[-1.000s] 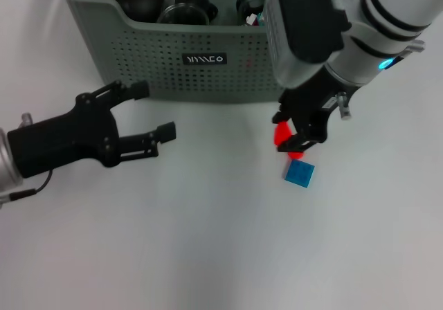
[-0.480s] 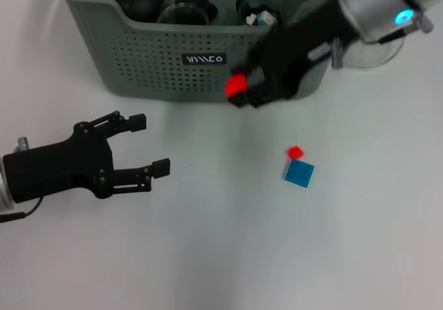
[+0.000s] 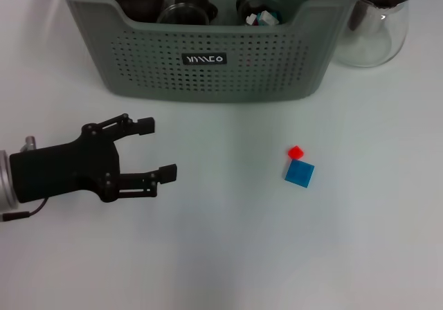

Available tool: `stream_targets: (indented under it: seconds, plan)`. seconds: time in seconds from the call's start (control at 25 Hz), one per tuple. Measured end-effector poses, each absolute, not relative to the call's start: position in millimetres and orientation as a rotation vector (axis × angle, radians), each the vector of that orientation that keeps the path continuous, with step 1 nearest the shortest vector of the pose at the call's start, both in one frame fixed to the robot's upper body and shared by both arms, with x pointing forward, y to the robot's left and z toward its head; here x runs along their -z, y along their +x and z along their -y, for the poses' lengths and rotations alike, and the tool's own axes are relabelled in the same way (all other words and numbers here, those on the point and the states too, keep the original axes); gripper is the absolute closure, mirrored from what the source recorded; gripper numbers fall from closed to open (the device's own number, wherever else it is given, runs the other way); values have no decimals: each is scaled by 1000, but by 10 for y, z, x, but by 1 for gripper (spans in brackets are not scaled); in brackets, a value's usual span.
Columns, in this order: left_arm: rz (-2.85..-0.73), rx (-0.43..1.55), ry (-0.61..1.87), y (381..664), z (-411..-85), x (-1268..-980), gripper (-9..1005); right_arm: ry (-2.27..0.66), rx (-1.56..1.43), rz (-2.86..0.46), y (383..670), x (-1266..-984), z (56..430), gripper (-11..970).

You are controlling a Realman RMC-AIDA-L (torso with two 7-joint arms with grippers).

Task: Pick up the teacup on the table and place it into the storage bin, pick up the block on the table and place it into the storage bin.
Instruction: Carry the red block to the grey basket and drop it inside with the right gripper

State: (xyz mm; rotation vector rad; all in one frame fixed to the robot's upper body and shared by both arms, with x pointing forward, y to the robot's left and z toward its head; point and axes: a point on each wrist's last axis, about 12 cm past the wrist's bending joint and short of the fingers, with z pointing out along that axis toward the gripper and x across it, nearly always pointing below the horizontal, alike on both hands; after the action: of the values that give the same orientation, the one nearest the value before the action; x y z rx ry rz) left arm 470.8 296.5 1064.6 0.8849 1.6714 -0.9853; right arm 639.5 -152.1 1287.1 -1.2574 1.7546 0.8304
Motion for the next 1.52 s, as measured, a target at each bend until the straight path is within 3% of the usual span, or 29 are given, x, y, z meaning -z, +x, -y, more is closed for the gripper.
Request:
stream_targets:
  seconds: [0.28,0.72,1.24,1.52]
  plan:
    - [-1658,1038,975,4790,-2772,-10641,48,-1051,-584,-1986,6697,-12915,1717,479]
    - [-1681,1016,1007,4858,-2714,-10612,48,-1041,-229,-2193,6983,-12547,1485,479]
    - [-1684,1006,1002,4866,-2733,-10615,48,-1138,-87,-2189,7008,-12294,1153,480]
    - [-1685,1005,1002,4869,-2733,-10615,48,-1143,-86,-2187,6998,-12286,1134,400]
